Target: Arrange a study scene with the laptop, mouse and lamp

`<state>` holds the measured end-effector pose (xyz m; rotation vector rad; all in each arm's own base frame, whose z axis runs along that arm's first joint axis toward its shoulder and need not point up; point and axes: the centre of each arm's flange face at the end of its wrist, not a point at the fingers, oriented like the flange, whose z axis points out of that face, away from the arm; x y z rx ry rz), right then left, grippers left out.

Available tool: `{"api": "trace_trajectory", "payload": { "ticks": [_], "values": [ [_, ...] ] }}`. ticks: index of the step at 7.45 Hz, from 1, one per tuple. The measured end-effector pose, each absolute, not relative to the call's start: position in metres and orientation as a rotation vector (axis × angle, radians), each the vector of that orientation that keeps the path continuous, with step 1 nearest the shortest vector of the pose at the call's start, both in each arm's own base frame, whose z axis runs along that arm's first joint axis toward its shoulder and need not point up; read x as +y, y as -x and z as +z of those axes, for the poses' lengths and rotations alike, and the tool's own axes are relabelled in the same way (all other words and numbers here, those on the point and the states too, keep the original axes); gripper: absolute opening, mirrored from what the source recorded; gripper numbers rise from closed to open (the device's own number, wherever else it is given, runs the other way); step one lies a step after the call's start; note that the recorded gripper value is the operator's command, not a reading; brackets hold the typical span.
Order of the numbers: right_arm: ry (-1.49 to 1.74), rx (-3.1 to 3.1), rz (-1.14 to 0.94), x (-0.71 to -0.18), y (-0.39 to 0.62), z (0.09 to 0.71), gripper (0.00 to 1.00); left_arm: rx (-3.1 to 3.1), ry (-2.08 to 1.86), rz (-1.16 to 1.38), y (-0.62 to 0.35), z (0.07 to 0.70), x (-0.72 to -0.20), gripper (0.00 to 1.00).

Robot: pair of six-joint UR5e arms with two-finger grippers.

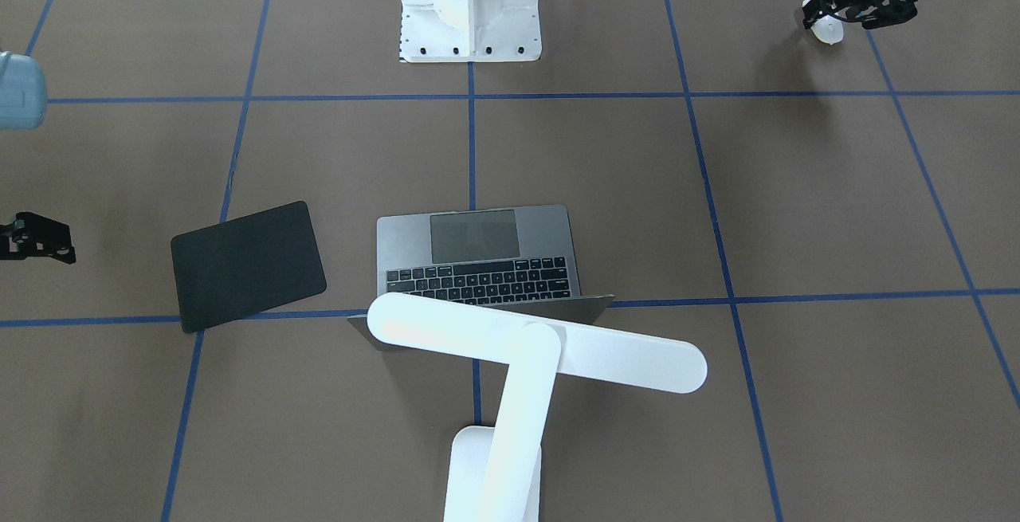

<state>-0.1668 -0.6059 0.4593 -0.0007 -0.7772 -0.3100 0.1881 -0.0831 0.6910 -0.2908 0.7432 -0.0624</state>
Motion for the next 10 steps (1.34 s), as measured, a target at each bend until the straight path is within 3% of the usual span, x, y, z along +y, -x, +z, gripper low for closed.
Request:
{"api": "trace_trajectory", "payload": {
  "ticks": [2,3,4,10],
  "values": [
    [0.002,-0.776,-0.309,-0.606,0.167,0.46,0.99,0.751,0.292,-0.052,-0.193,0.69,-0.08,0.39],
    [0.002,-0.775,-0.309,-0.606,0.167,0.46,0.99,0.753,0.291,-0.051,-0.191,0.69,-0.081,0.23],
    [0.003,-0.774,-0.309,-0.606,0.168,0.46,0.99,0.758,0.291,-0.05,-0.184,0.689,-0.083,0.18],
    [0.019,-0.773,-0.307,-0.604,0.177,0.462,0.99,0.86,0.309,-0.055,-0.155,0.66,-0.093,0.18]
  ]
}}
